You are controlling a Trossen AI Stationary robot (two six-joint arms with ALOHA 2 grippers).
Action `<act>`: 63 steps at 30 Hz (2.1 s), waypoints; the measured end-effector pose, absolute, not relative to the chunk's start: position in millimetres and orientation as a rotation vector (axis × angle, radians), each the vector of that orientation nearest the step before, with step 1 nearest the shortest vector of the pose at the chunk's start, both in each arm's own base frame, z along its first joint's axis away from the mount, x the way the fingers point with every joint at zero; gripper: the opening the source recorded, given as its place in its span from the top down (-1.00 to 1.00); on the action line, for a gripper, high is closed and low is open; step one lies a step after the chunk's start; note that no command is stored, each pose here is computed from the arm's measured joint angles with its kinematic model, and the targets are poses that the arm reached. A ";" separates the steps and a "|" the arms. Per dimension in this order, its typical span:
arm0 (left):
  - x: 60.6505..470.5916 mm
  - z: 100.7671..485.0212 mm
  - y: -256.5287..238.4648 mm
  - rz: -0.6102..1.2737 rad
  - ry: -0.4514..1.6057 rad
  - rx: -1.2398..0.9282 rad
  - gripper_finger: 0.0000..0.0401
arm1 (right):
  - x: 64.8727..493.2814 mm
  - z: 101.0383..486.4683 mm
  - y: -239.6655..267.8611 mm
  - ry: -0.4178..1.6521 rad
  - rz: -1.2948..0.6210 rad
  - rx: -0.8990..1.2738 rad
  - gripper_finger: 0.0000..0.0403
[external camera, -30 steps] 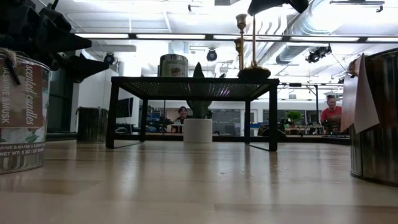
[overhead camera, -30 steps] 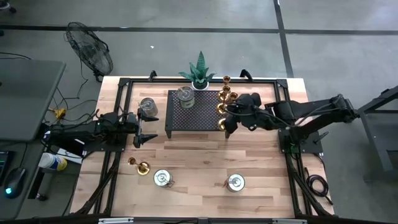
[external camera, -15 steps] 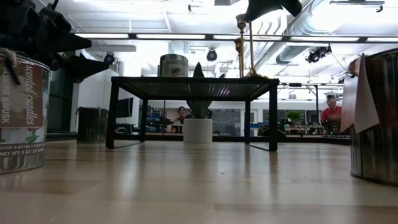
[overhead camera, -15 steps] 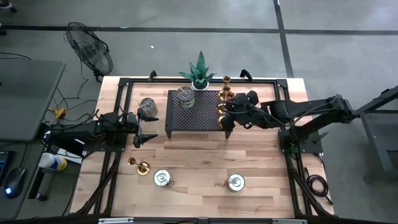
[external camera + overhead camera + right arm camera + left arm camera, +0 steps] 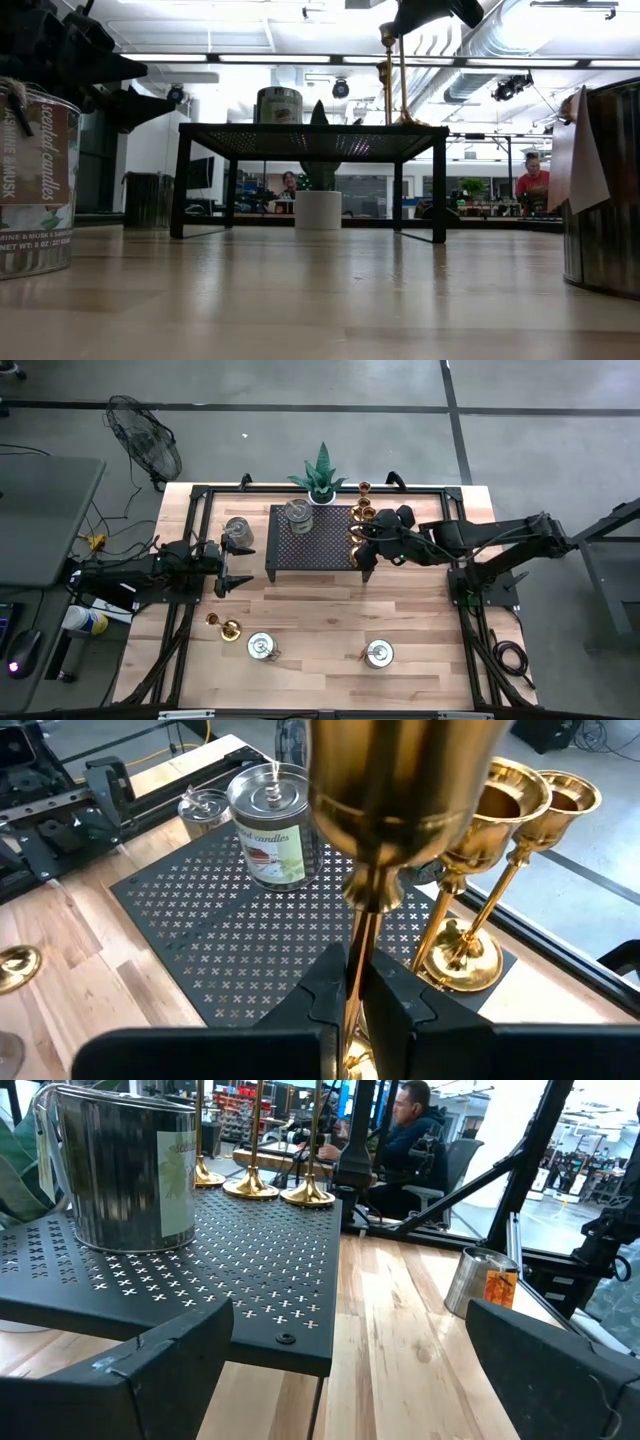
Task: Pick & Place candle stick holders
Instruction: Align the gold candle holder on the shelf with the other gold candle holders
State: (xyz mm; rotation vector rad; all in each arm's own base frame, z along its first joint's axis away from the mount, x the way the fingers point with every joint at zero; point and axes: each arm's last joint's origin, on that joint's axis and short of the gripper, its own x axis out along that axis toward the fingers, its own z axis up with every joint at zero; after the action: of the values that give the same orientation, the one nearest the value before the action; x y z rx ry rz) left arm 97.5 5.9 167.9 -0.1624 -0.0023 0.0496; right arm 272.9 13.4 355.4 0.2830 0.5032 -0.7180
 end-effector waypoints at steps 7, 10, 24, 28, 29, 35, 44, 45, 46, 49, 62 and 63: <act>97.5 168.1 5.9 0.050 -0.003 -0.162 -0.96 | 272.9 355.4 13.3 0.507 -0.717 0.272 0.92; 97.5 168.0 5.9 0.050 -0.003 -0.162 -0.96 | 272.9 355.4 13.4 0.507 -0.715 0.273 0.92; 97.5 168.1 5.9 0.050 -0.003 -0.162 -0.96 | 273.6 355.8 14.1 0.522 -0.679 0.252 0.92; 97.5 168.1 5.9 0.050 -0.003 -0.162 -0.96 | 274.1 356.2 14.4 0.519 -0.673 0.252 0.92; 97.5 168.3 5.9 0.050 -0.003 -0.163 -0.96 | 274.1 356.2 14.4 0.519 -0.673 0.252 0.92; 97.5 168.3 5.9 0.050 -0.003 -0.162 -0.96 | 274.1 356.3 14.3 0.517 -0.674 0.252 0.92; 97.5 168.3 5.9 0.050 -0.004 -0.163 -0.96 | 276.3 356.4 14.4 0.506 -0.674 0.253 0.92; 97.5 168.3 5.9 0.050 -0.004 -0.163 -0.96 | 277.0 356.4 14.5 0.503 -0.672 0.250 0.92; 97.5 168.3 5.9 0.050 -0.003 -0.162 -0.96 | 278.4 356.2 14.7 0.500 -0.668 0.247 0.92; 97.5 168.3 5.9 0.050 -0.004 -0.163 -0.96 | 281.1 354.1 15.1 0.506 -0.665 0.244 0.92; 97.5 168.2 5.9 0.050 -0.003 -0.162 -0.96 | 279.7 352.8 14.7 0.520 -0.679 0.231 0.92; 97.5 168.2 5.9 0.050 -0.003 -0.162 -0.96 | 279.7 352.9 14.6 0.520 -0.679 0.231 0.92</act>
State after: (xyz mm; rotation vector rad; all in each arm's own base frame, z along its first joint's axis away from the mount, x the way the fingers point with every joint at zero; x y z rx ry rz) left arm 97.5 5.9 168.2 -0.1623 -0.0033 0.0503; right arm 279.7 14.6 352.9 0.2305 0.5202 -0.6795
